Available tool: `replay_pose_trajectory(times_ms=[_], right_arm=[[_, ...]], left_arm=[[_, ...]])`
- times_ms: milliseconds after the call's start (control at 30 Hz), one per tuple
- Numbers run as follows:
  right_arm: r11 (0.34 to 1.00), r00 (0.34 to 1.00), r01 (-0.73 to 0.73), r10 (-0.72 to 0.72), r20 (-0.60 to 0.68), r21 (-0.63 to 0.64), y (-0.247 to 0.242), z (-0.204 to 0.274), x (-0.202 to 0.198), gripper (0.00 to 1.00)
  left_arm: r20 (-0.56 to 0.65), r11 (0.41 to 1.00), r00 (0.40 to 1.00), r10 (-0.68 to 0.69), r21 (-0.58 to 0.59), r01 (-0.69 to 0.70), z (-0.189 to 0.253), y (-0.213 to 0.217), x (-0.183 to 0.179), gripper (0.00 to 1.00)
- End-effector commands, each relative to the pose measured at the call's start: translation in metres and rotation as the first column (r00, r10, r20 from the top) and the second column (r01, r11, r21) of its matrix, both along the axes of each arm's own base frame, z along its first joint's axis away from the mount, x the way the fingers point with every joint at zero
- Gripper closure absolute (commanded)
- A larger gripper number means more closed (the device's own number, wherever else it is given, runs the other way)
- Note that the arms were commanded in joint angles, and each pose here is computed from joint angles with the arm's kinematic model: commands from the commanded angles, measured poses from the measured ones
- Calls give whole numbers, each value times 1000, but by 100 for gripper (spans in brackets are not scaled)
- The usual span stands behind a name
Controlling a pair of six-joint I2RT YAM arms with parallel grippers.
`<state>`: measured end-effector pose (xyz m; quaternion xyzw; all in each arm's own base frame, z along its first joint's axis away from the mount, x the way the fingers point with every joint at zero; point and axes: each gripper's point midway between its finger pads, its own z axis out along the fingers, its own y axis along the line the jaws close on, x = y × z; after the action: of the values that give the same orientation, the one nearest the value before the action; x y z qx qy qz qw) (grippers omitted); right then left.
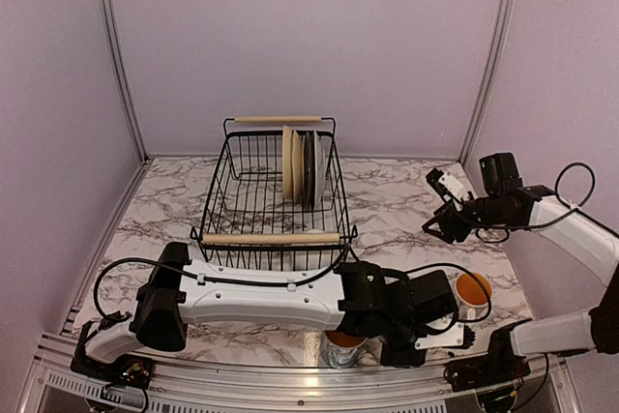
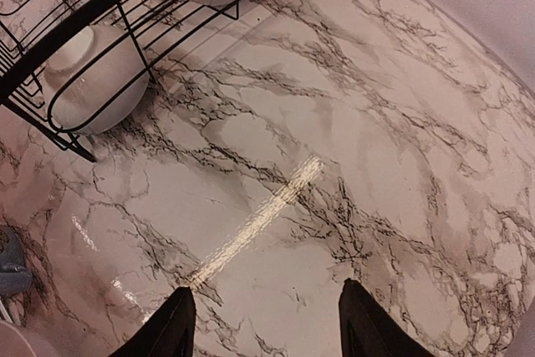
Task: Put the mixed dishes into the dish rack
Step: Grab the bowl from the corner of the board, then move the bowl to the dish rack.
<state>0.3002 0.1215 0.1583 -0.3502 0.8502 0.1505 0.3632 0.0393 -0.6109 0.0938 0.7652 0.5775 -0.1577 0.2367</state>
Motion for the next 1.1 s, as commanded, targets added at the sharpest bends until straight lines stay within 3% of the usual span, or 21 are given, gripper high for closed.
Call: replay_pose_trajectory(times_ms=[0,233,367,533,700,800,967,1067], right_arm=[[999,996,34,-31,87,-33,-10,37,9,44],[999,981,13,-6,192,-31,-6,109,22,44],[1000,973,-19,13,229,21,5,145,34,44],[998,976,-48,39,215,35,25,150,49,44],[996,980,-90,84,181,25,45,137,57,44],[995,983,-102,99,151,12,50,126,63,44],[993,984,-114,112,135,9,56,121,68,44],[992,984,-122,119,129,12,58,120,68,44]], left_arm=[[-77,952,996,-37,-306,11,135,-10,-15,100],[-183,858,983,-24,-508,-74,235,34,0,100],[-249,796,968,30,-580,-174,277,78,34,100],[-357,689,923,146,-633,-354,306,147,93,100],[-573,505,772,274,-598,-623,307,209,165,100],[-726,364,607,323,-496,-788,288,245,215,100],[-895,243,405,188,-357,-902,260,280,268,100],[-932,189,306,195,-271,-944,239,289,292,100]])
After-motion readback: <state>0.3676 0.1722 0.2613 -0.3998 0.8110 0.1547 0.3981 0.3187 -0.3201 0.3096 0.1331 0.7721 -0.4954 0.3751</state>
